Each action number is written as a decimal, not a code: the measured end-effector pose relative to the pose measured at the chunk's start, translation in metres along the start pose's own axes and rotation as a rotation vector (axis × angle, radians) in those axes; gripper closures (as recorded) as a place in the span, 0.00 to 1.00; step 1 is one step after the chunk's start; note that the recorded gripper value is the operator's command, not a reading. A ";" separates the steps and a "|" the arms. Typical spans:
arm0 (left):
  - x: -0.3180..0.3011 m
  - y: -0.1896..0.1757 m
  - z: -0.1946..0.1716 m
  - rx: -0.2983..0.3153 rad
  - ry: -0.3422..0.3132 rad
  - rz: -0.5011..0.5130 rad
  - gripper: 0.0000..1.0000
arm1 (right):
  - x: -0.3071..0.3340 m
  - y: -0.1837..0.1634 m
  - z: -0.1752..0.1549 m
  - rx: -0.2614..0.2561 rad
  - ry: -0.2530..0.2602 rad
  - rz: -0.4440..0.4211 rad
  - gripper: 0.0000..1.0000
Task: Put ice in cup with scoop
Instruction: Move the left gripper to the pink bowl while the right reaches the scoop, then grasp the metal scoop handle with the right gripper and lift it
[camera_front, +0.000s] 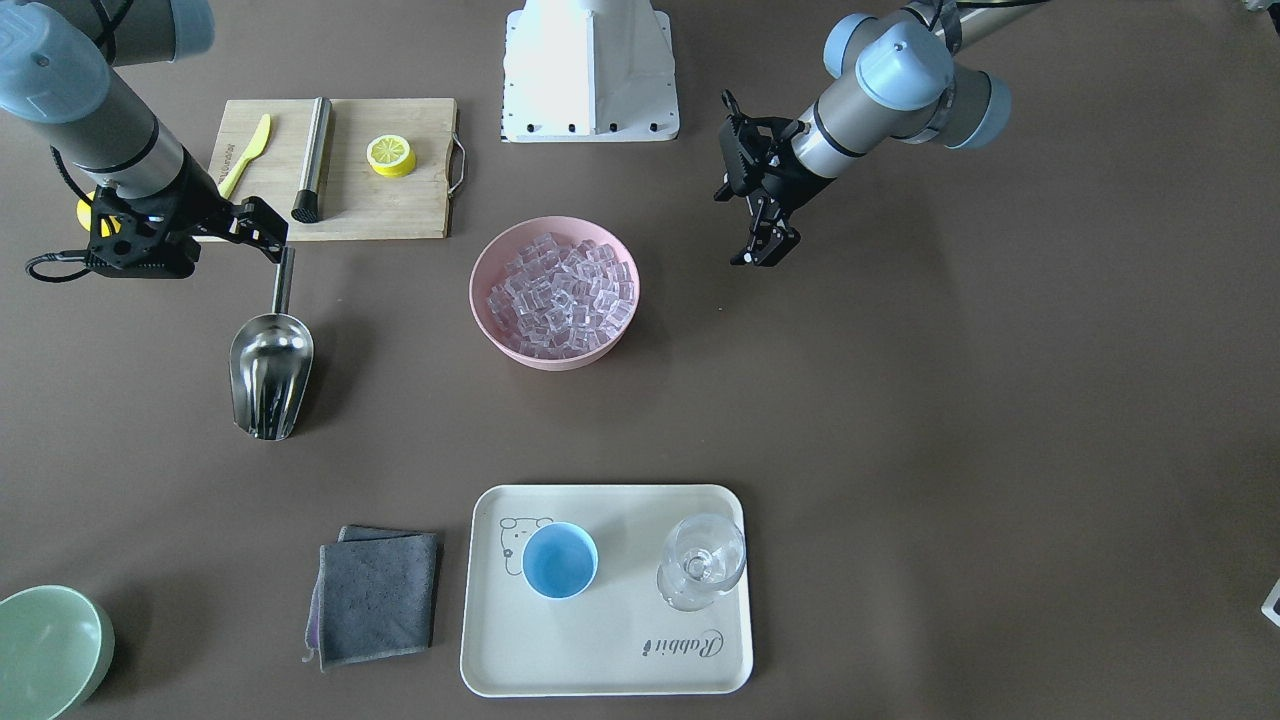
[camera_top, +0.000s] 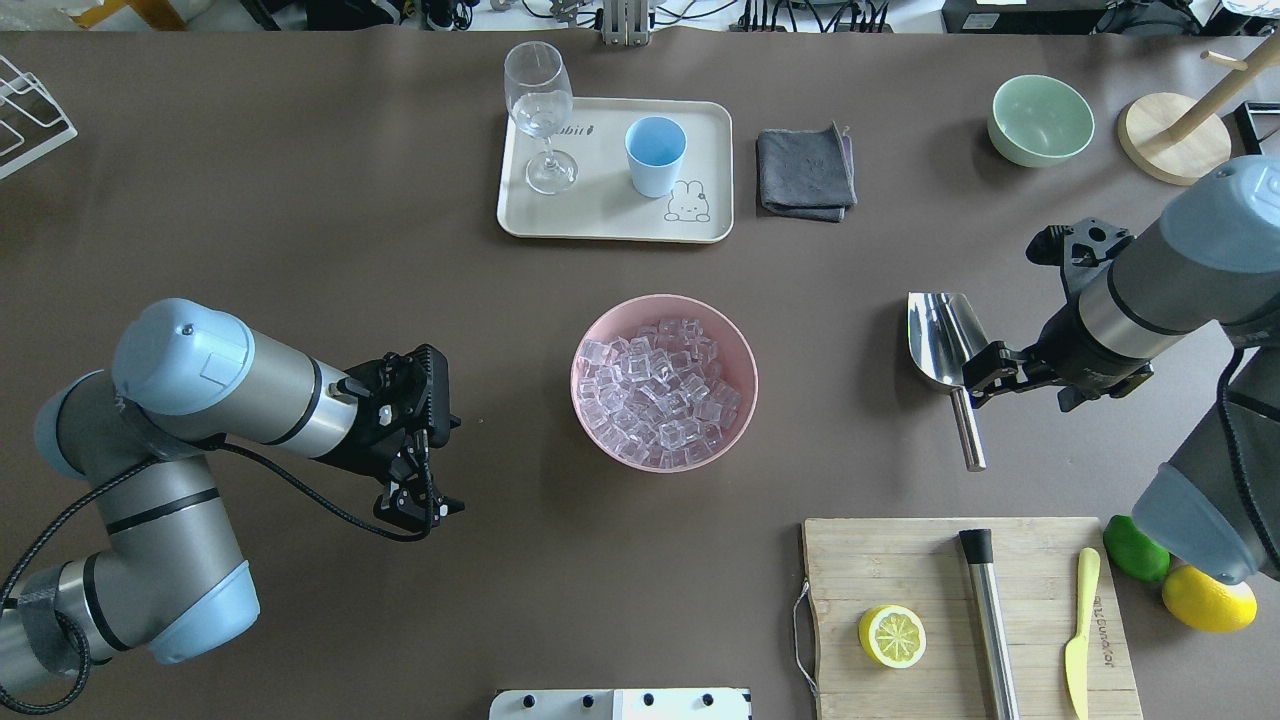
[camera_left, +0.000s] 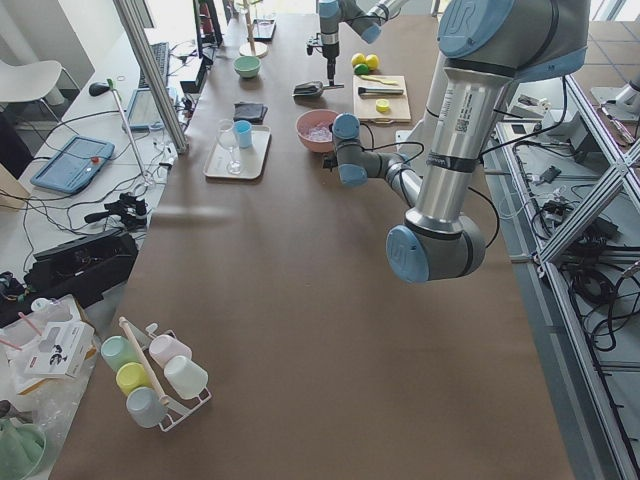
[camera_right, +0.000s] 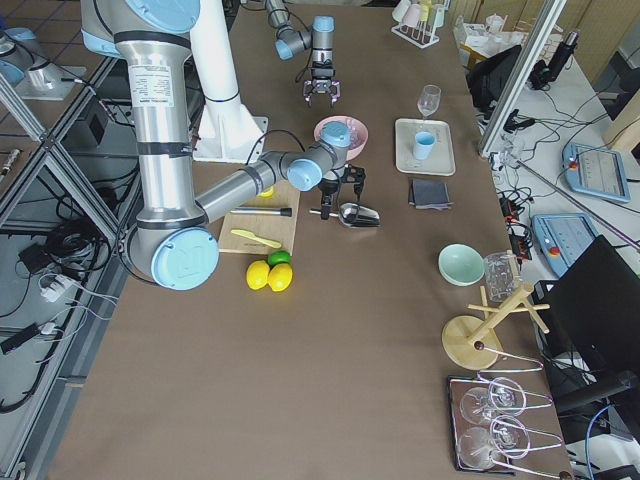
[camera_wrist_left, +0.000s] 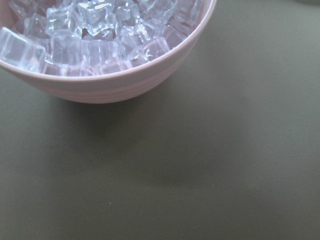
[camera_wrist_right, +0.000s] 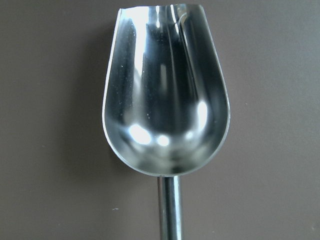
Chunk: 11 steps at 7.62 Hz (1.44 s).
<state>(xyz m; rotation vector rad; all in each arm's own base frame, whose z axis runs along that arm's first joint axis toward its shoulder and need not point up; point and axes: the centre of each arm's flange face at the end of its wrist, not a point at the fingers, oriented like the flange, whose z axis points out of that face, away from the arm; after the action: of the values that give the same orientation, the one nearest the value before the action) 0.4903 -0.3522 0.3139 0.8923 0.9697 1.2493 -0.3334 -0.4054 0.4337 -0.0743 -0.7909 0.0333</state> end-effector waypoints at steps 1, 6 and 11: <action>0.001 -0.008 0.007 0.013 -0.018 0.030 0.01 | -0.004 0.005 0.013 0.005 0.009 0.006 0.01; -0.012 -0.018 0.048 0.136 -0.051 0.096 0.01 | -0.006 0.022 0.040 -0.019 0.046 0.034 0.12; -0.042 -0.042 0.031 0.097 -0.017 0.055 0.01 | -0.005 0.025 0.043 -0.027 0.049 0.032 0.47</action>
<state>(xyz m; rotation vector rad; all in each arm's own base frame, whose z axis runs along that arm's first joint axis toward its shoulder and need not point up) 0.5309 -0.3994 0.2896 1.0100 1.0045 1.2475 -0.3673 -0.3788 0.4585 -0.1128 -0.7407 0.0512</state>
